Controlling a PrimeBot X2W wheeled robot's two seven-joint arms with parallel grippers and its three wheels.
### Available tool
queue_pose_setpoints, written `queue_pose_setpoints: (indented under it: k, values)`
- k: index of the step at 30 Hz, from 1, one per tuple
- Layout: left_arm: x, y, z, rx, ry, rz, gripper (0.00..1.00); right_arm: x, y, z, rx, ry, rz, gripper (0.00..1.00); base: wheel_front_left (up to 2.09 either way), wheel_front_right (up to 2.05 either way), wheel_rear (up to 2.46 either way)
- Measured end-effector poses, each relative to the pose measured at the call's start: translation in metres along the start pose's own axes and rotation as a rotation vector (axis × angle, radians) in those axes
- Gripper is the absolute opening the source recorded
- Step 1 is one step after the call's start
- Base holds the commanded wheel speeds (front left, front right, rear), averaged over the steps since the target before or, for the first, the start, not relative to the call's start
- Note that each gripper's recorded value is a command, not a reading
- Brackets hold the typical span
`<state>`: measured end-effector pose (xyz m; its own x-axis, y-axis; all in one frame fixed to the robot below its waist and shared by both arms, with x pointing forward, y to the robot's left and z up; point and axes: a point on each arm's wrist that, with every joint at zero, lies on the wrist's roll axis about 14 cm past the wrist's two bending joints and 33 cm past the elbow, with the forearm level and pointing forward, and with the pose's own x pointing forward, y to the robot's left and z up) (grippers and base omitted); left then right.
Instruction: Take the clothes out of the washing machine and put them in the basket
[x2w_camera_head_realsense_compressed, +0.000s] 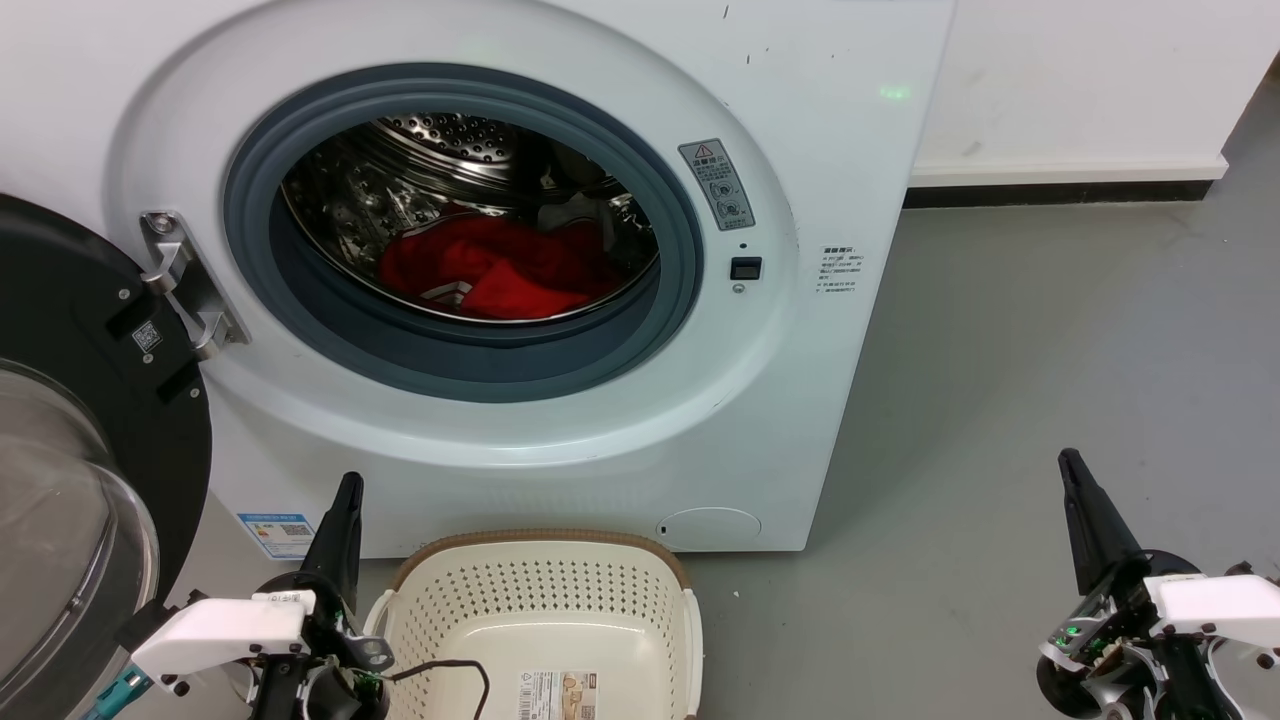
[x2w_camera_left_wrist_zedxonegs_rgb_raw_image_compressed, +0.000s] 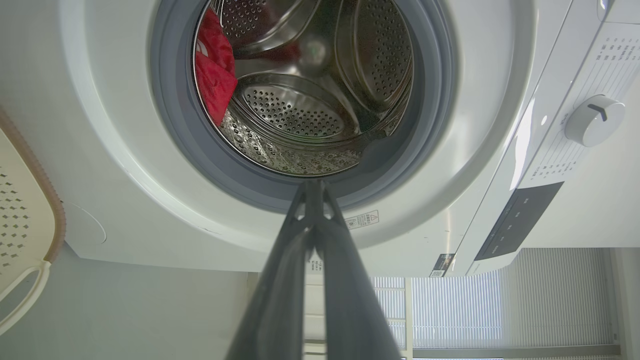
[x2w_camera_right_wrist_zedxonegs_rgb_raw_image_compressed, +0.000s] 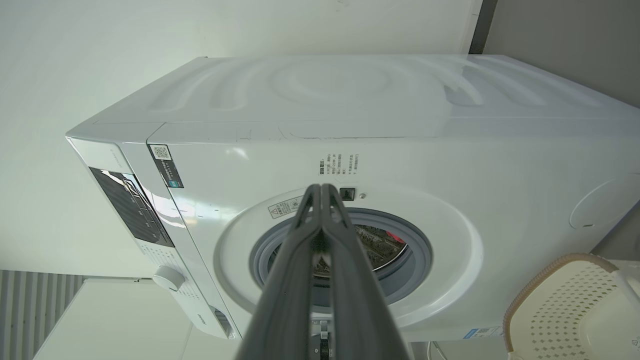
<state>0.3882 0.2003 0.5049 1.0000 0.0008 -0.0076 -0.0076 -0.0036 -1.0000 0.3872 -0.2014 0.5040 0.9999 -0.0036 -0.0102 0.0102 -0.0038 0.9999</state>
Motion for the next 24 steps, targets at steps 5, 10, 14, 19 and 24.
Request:
queue_pose_setpoints:
  k: [5,10,14,19,24]
  values:
    - [0.0,0.001,0.0,-0.001,0.0,0.003,1.0,0.0,-0.001,0.0,0.001,0.0,-0.003,1.0,0.0,0.0,0.0]
    - [-0.01,0.024,-0.003,-0.005,0.002,0.072,1.0,-0.011,-0.022,0.001,0.005,-0.008,-0.066,1.0,0.0,0.0,0.0]
    - [-0.01,0.023,-0.008,-0.001,0.006,0.068,1.0,-0.011,-0.02,0.0,-0.01,-0.015,-0.057,1.0,0.0,0.0,0.0]
    - [-0.008,0.017,-0.011,0.036,0.003,0.05,1.0,-0.011,-0.013,-0.002,-0.065,-0.02,-0.04,1.0,0.0,0.0,0.0]
    - [-0.007,0.01,-0.014,0.127,0.007,0.031,1.0,-0.015,-0.012,-0.003,-0.172,-0.02,-0.038,1.0,0.0,0.0,0.0]
